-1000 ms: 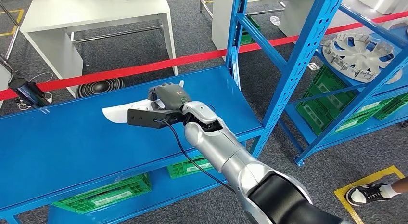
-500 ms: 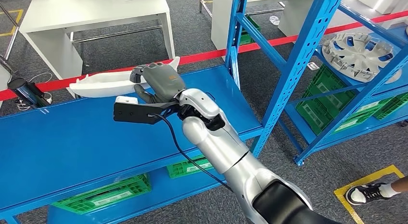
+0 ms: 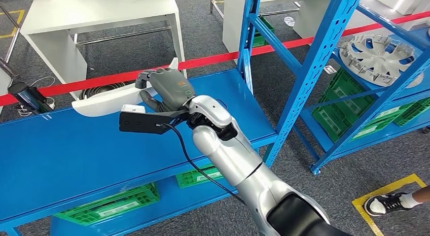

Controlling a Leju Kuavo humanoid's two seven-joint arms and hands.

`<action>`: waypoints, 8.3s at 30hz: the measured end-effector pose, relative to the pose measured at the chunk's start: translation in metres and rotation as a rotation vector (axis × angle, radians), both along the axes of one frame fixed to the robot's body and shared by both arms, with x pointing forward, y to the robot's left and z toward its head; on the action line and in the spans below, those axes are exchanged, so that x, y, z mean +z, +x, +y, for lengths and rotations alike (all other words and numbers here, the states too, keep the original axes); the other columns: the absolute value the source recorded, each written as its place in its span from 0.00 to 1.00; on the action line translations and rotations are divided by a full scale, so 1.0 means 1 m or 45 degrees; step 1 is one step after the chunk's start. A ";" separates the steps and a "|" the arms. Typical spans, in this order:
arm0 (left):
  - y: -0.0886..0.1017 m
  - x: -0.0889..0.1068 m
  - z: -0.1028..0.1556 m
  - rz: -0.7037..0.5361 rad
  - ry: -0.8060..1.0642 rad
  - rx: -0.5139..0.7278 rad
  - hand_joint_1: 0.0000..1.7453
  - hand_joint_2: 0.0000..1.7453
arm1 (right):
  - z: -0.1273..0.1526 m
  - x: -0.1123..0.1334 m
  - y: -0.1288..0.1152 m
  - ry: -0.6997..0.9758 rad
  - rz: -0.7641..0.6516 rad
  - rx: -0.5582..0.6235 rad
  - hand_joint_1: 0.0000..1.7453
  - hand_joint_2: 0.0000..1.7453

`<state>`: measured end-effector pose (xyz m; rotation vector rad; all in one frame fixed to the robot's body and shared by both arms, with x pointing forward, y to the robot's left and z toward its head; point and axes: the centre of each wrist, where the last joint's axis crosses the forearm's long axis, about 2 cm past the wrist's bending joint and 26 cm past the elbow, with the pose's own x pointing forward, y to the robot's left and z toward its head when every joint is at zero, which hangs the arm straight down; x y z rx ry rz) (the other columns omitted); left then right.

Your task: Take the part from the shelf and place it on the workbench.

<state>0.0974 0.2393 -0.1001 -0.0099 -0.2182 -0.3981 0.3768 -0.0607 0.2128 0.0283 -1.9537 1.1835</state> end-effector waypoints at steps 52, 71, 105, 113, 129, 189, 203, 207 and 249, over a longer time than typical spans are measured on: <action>-0.008 -0.002 0.003 -0.019 -0.010 0.010 0.00 1.00 | -0.092 0.031 -0.026 1.602 0.012 0.559 1.00 1.00; -0.006 -0.002 0.003 -0.002 -0.009 0.009 0.00 1.00 | -0.103 0.028 -0.024 1.659 0.016 0.584 1.00 1.00; 0.006 0.001 0.000 -0.016 -0.015 0.032 0.00 1.00 | -0.111 0.019 -0.025 1.597 -0.008 0.423 1.00 1.00; 0.006 0.001 0.000 -0.010 -0.033 0.032 0.00 1.00 | -0.111 0.019 -0.024 1.577 -0.012 0.393 1.00 1.00; -0.017 -0.003 -0.002 0.041 -0.039 0.095 0.00 1.00 | -0.109 0.009 -0.031 1.521 0.056 0.329 1.00 1.00; -0.025 -0.007 0.038 0.008 0.087 0.162 0.00 1.00 | -0.085 -0.012 -0.036 1.579 0.177 0.351 1.00 1.00; -0.028 -0.008 0.056 0.030 0.130 0.179 0.00 1.00 | -0.093 -0.019 -0.037 1.590 0.156 0.272 1.00 1.00; -0.039 -0.010 0.054 0.076 0.124 0.192 0.00 1.00 | -0.098 -0.021 -0.038 1.571 0.142 0.242 1.00 1.00; -0.035 -0.009 0.033 0.077 0.108 0.295 0.00 1.00 | -0.134 -0.027 -0.033 1.410 0.131 0.155 1.00 1.00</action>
